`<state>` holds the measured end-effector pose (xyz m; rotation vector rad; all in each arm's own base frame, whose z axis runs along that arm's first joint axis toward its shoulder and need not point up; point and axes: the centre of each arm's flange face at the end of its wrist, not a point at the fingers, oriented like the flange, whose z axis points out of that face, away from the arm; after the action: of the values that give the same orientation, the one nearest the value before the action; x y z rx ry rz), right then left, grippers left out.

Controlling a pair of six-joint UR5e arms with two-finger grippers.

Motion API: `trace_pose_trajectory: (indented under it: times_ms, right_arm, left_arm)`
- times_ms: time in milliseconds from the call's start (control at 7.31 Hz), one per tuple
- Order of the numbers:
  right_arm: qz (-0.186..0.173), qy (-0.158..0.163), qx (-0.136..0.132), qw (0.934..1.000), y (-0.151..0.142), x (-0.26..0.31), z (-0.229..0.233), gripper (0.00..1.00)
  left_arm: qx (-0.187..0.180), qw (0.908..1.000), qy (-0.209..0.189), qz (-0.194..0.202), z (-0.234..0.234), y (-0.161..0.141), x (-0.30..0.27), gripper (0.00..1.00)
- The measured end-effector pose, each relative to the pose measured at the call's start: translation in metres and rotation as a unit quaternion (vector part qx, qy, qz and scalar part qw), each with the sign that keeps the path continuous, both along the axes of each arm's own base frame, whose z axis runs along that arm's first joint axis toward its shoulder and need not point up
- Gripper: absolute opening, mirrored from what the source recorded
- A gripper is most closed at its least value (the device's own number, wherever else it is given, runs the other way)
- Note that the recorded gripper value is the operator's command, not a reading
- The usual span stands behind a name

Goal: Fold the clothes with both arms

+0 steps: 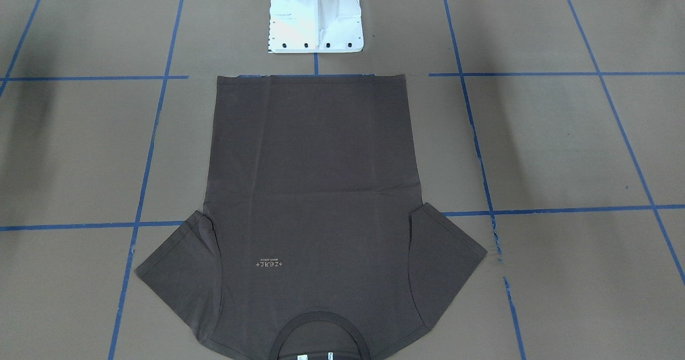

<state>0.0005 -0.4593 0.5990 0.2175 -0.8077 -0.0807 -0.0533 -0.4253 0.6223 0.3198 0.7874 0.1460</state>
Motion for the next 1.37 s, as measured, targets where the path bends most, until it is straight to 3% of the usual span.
trace_pose_trajectory:
  times_ms: [684, 1368]
  right_arm:
    - [-0.002, -0.004, -0.004, 1.0000, 0.004, 0.000, 0.002, 1.00]
    - [-0.025, -0.039, -0.021, 0.9987, -0.004, -0.037, -0.015, 1.00]
  left_arm:
    - [0.006, 1.0000, 0.003, 0.001, -0.004, 0.004, 0.001, 1.00]
    - [0.008, 0.9999, 0.005, 0.001, -0.007, 0.004, 0.002, 1.00]
